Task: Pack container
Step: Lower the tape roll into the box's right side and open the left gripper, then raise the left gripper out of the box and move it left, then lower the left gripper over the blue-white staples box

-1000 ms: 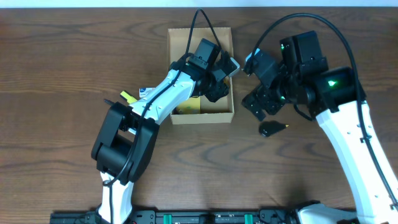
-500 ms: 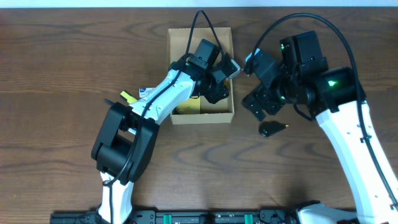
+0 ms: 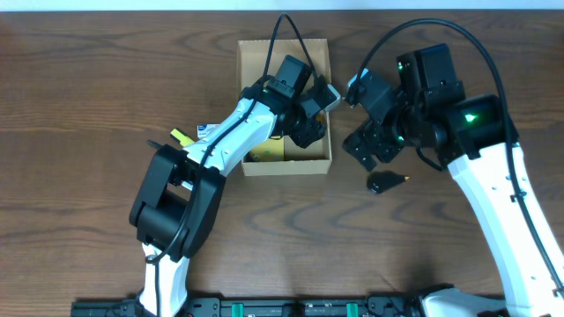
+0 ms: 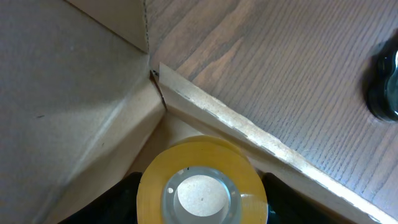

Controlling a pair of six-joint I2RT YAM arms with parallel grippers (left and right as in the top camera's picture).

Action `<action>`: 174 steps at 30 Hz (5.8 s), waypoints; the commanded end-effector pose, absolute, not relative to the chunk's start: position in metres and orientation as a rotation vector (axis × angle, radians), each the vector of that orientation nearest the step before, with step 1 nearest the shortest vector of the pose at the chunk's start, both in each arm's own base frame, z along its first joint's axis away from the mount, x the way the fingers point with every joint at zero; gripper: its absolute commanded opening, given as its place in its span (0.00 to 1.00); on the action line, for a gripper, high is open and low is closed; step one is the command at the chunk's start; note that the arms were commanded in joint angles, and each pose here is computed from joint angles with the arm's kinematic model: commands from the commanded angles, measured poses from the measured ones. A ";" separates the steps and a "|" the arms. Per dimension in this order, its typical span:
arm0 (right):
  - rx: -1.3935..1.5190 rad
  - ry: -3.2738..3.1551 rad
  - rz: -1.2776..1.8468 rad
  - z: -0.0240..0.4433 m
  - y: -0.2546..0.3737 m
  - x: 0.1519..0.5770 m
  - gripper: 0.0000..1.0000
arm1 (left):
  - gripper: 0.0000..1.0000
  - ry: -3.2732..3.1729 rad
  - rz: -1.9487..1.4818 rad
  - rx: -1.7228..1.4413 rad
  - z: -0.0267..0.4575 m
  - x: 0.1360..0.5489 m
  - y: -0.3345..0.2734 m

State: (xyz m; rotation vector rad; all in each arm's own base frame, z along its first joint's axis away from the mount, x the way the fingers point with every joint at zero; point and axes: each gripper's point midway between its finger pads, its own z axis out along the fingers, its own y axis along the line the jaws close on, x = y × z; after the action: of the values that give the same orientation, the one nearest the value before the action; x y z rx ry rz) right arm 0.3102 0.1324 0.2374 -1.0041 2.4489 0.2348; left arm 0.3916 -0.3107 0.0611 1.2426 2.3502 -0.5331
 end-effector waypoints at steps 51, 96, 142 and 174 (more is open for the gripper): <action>-0.986 2.440 0.237 0.242 0.130 0.308 0.99 | 0.06 2.277 -0.032 -0.023 0.267 0.452 -0.147; -0.986 2.440 0.237 0.242 0.130 0.308 0.99 | 0.06 1.791 0.044 -2.129 0.087 0.417 -0.049; -0.986 2.439 0.237 0.242 0.130 0.308 0.99 | 0.96 1.786 0.066 -2.325 0.023 0.422 -0.053; -0.986 2.439 0.237 0.242 0.130 0.308 0.99 | 0.80 1.886 -0.055 -2.446 0.005 0.429 -0.043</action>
State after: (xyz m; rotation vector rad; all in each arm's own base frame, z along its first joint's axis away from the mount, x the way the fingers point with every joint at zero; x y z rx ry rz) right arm 0.3100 0.1324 0.2374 -1.0042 2.4493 0.2349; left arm 0.4266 -0.0391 0.0067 -2.4524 1.8362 -0.0361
